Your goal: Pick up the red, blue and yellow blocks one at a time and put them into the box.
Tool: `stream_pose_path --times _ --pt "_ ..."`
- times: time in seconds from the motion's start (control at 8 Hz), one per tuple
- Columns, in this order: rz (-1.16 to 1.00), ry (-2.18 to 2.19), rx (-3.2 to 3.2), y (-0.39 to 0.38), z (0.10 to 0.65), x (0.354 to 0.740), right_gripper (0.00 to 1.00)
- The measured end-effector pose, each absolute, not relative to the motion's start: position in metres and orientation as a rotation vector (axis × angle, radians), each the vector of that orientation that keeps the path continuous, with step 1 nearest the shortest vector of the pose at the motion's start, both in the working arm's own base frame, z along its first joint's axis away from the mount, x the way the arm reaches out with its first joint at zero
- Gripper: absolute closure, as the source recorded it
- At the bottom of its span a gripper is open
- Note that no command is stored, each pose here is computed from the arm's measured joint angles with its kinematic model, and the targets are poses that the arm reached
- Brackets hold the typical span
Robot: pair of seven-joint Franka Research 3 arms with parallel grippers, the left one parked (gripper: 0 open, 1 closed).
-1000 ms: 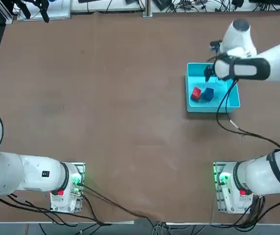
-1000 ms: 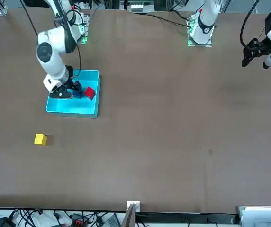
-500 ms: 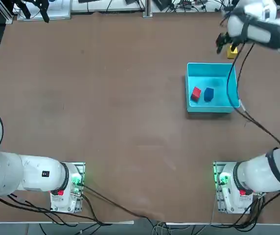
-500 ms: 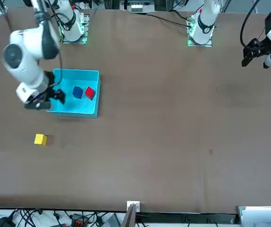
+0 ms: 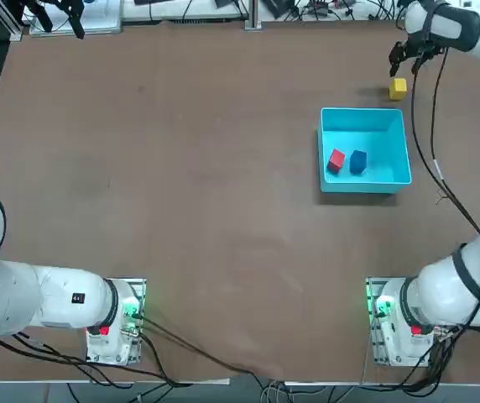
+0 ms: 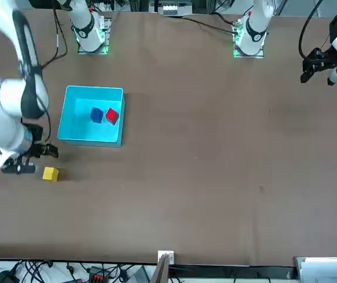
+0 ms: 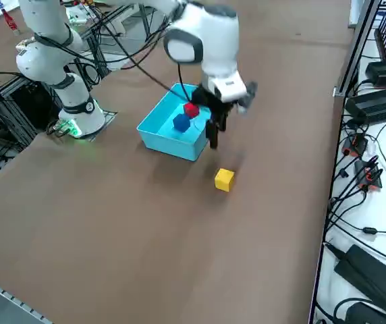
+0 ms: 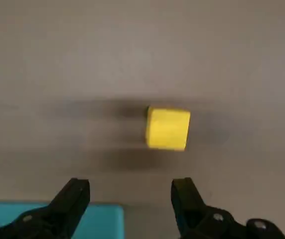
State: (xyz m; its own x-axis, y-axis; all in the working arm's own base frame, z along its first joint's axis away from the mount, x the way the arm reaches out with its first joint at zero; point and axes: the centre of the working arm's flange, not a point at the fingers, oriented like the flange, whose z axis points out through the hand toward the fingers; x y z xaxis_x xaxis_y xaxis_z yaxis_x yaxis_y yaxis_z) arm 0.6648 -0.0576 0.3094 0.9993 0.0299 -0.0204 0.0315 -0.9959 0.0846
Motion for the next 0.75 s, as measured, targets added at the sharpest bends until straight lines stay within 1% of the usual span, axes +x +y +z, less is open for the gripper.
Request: stream_pose_path --times 0.12,0.38,0.75 --pt "-0.017 0.059 3.056 -0.065 0.289 0.675 0.00" --pt "0.011 0.096 3.054 -0.075 0.265 0.688 0.00" --pt "0.004 0.161 3.052 -0.083 0.248 0.691 0.00"
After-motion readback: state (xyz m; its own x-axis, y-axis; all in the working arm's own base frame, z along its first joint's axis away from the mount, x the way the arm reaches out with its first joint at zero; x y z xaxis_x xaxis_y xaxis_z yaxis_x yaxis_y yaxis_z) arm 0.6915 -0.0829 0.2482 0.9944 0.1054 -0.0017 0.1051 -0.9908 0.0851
